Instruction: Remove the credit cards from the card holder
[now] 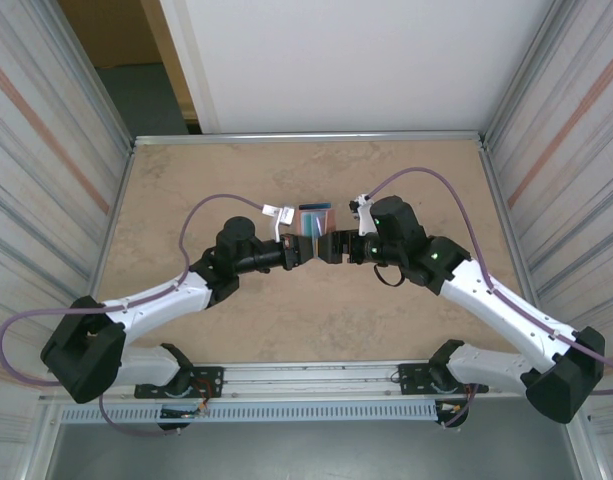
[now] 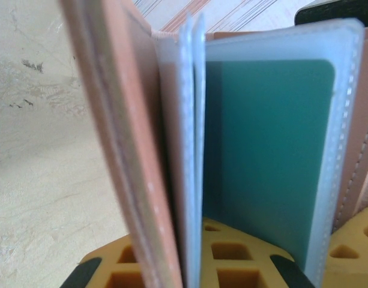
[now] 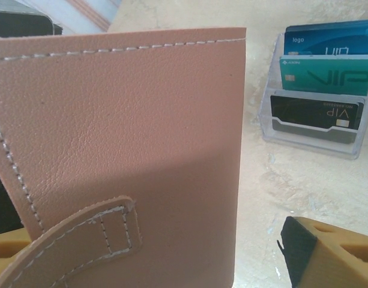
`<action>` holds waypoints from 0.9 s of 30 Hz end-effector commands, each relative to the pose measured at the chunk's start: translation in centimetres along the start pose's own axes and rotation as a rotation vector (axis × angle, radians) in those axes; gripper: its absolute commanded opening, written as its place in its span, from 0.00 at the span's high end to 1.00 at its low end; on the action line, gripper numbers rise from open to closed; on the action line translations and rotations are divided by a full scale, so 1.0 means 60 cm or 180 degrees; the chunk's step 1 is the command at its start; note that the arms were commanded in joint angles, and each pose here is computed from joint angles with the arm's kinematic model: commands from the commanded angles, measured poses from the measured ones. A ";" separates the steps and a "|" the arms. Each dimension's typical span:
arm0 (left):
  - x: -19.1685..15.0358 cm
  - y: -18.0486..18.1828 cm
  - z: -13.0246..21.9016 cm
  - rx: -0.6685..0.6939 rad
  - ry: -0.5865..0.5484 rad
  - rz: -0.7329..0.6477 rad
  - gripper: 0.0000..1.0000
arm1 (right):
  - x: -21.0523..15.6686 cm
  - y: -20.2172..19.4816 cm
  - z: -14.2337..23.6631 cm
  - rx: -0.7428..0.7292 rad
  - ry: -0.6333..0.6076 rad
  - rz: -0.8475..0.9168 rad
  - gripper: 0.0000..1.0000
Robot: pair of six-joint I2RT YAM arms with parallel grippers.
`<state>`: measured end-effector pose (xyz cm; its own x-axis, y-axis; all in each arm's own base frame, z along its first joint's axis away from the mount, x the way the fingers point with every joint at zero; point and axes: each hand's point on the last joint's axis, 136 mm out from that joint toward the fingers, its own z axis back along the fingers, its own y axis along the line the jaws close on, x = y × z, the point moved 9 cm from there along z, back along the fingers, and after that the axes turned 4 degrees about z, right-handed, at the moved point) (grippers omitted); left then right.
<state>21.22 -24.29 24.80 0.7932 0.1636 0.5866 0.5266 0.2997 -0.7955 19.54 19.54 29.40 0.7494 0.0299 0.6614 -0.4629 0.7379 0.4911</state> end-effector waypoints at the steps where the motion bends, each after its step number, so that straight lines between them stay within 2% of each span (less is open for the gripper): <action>1: 0.011 -0.033 0.016 -0.0282 -0.0101 -0.0150 1.00 | 0.007 -0.005 0.002 -0.0255 -0.0014 0.0076 0.15; 17: 0.011 -0.030 0.023 -0.0360 -0.0114 -0.0102 1.00 | 0.017 -0.041 0.053 -0.0687 -0.0279 -0.0101 0.29; 25: 0.012 -0.028 0.026 -0.0350 -0.0121 -0.0083 1.00 | 0.016 -0.059 0.105 -0.0911 -0.0485 -0.0204 0.28; 27: 0.012 -0.028 0.026 -0.0349 -0.0117 -0.0083 1.00 | 0.017 -0.056 0.118 -0.0814 -0.0534 -0.0213 0.24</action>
<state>20.91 -23.68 24.83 0.8047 0.1710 0.5685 0.5189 0.2627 -0.8135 19.23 13.35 31.44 0.6923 -0.1018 0.7144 -0.2720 0.8802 0.3890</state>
